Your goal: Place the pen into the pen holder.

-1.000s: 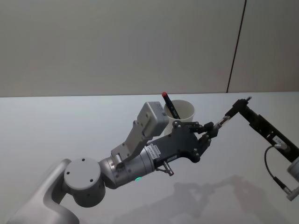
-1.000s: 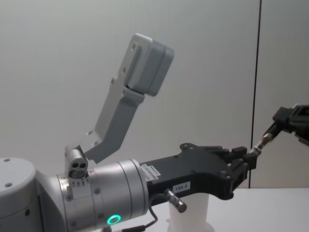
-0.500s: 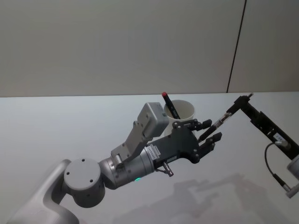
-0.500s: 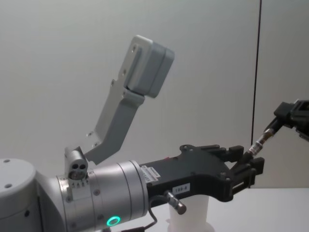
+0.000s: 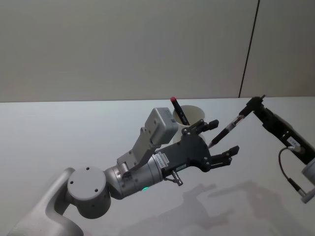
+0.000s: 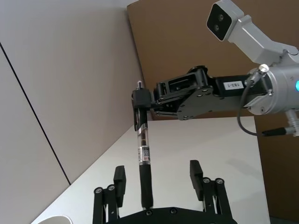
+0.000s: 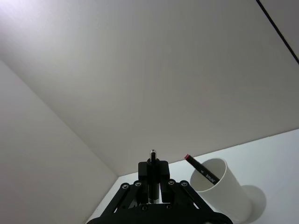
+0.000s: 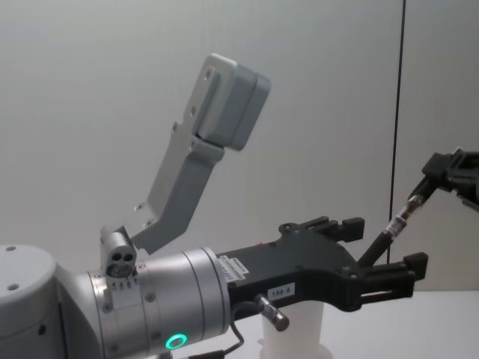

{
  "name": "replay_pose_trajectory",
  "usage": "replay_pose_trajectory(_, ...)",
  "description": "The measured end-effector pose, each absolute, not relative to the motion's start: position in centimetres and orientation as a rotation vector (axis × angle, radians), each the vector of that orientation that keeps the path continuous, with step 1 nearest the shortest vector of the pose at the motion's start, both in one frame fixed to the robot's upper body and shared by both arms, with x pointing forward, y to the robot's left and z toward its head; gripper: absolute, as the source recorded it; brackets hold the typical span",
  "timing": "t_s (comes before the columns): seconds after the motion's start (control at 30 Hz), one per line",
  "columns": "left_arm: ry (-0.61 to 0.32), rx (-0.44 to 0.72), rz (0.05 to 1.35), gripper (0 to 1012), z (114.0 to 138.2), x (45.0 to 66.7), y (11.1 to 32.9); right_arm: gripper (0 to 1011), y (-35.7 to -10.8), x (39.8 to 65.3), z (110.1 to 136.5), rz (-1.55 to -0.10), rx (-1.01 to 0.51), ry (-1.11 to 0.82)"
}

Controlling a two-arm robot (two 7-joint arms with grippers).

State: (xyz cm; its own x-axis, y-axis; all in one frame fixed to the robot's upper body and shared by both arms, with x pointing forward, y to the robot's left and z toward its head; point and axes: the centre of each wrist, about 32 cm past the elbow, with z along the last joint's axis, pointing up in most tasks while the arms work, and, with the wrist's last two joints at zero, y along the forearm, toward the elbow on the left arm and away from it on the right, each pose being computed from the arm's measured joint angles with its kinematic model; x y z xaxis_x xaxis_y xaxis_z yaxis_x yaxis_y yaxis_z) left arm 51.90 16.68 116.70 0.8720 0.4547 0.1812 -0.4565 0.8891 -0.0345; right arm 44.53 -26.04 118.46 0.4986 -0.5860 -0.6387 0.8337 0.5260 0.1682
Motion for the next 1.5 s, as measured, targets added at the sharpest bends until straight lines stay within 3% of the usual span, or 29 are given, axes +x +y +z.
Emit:
replay_pose_trajectory(0.23,-0.187,0.009,0.476,1002,116.7,51.9,16.7,131,-26.6,46.0,118.5,-0.918,0.467,0.473)
replay_pose_trajectory(0.83,-0.187,0.009,0.476,1000,116.7,51.9,16.7,131,-28.4,51.4,118.8,-0.904,0.407,0.29)
replay_pose_trajectory(1.5,-0.187,0.009,0.476,1000,116.7,51.9,16.7,131,-28.2,57.5,118.4,-0.765,0.362,0.221)
